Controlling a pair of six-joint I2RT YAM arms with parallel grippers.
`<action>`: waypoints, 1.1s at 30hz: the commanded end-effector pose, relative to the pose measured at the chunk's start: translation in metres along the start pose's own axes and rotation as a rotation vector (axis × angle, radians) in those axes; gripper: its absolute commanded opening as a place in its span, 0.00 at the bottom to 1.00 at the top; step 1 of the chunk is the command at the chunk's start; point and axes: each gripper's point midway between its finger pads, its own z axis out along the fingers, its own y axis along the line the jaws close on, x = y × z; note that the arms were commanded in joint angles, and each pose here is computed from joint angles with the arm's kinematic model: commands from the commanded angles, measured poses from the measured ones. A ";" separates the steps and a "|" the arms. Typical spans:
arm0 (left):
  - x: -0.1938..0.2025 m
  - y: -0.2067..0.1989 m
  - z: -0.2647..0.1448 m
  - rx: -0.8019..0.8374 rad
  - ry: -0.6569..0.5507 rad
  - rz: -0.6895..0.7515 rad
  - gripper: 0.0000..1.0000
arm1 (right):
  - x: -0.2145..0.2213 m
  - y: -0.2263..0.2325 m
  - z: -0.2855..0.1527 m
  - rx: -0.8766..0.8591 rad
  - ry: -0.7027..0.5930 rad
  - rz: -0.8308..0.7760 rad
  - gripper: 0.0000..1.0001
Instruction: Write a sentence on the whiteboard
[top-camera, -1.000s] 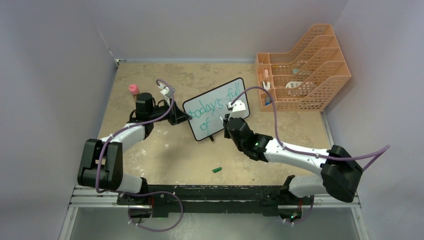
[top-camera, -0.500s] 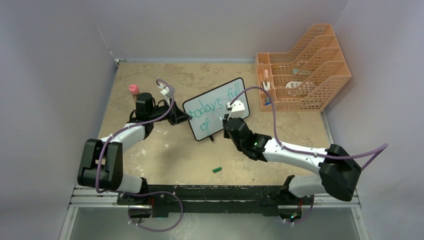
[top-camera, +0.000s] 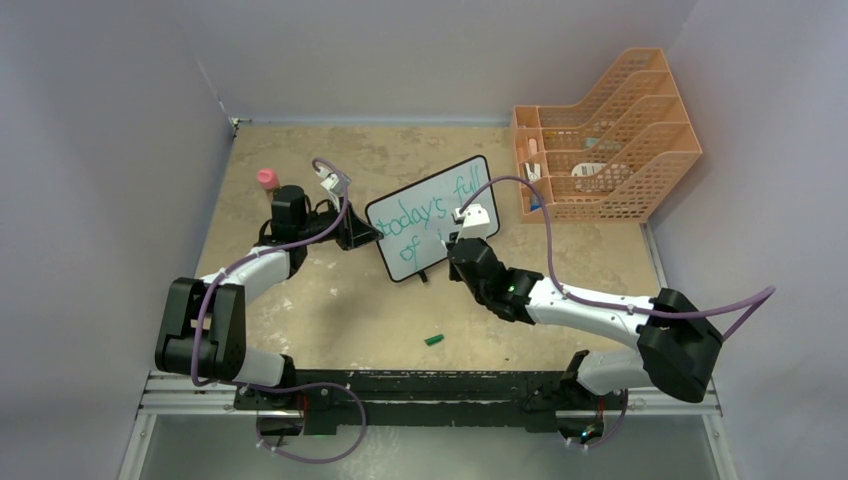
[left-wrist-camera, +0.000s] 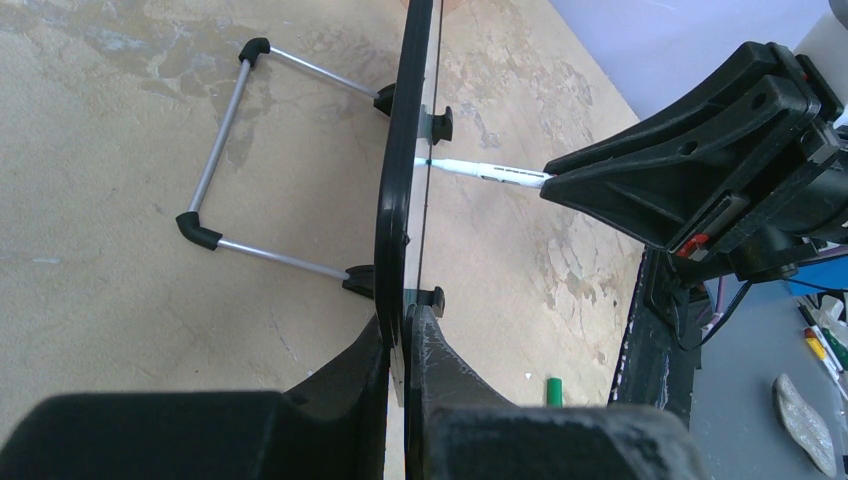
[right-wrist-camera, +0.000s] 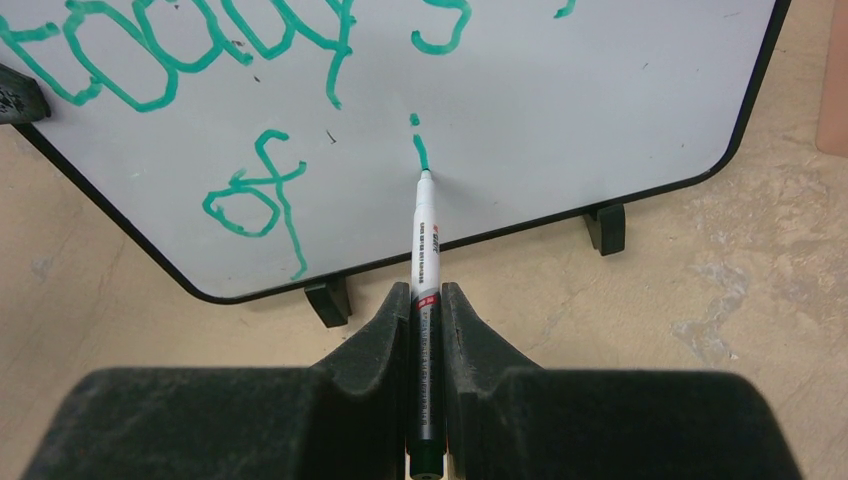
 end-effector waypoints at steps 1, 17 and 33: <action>-0.020 -0.007 0.001 0.022 -0.032 0.082 0.00 | 0.002 -0.001 0.000 0.002 0.004 0.016 0.00; -0.020 -0.007 0.001 0.021 -0.032 0.082 0.00 | 0.010 0.000 0.003 0.002 0.037 -0.001 0.00; -0.020 -0.007 0.001 0.019 -0.033 0.083 0.00 | 0.001 0.021 0.003 -0.085 0.042 0.001 0.00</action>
